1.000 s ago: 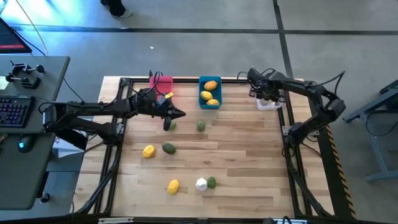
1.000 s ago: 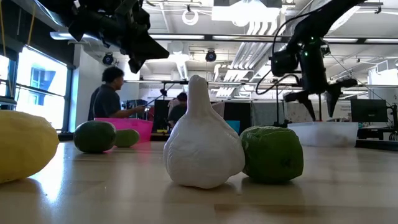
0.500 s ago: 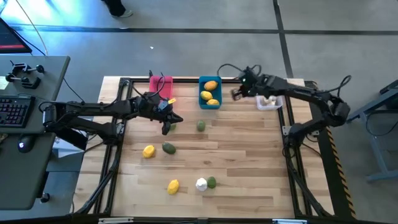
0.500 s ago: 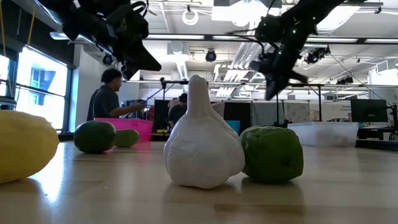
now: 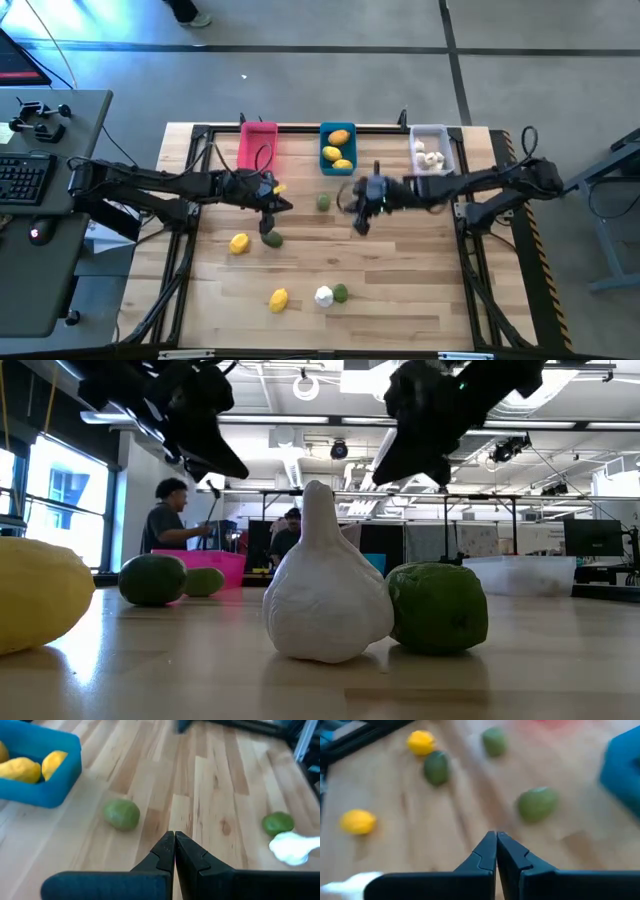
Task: Sort produce into baskets
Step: Put the garlic into the white bin
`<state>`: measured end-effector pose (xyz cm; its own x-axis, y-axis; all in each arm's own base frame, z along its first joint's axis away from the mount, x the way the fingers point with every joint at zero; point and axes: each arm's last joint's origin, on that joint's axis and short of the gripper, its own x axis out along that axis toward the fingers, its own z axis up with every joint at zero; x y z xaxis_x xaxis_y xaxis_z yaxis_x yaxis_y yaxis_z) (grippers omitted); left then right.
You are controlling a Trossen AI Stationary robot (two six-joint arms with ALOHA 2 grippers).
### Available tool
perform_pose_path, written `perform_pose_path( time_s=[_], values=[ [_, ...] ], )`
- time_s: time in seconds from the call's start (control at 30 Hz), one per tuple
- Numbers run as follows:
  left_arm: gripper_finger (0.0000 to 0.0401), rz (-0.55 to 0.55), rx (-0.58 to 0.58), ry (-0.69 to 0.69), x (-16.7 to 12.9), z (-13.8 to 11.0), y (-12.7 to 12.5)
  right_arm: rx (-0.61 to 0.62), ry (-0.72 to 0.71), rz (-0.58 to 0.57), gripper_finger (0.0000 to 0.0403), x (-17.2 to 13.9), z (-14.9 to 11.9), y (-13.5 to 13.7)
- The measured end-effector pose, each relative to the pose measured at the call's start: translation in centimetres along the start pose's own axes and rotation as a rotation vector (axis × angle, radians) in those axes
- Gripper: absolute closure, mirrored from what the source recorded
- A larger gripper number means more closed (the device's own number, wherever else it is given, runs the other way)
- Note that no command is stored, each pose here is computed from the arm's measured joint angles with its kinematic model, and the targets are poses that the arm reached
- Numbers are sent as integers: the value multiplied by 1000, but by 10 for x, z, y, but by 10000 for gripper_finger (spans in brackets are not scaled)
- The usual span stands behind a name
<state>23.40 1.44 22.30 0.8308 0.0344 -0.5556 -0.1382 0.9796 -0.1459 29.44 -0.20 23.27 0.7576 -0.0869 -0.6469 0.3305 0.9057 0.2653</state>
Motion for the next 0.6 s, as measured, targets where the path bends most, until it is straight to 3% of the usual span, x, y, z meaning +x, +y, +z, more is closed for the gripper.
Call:
perform_pose_path(
  time_s=[0.3,0.47,0.6],
  values=[
    [401,-23,50,41,-1,-8,-21,94,-44,132,402,-15,-38,92],
    [401,-57,82,46,-1,-10,-30,13,-18,140,401,-9,-43,141],
    [401,-77,97,48,-2,-11,-36,-82,16,149,373,4,-41,176]
  ],
)
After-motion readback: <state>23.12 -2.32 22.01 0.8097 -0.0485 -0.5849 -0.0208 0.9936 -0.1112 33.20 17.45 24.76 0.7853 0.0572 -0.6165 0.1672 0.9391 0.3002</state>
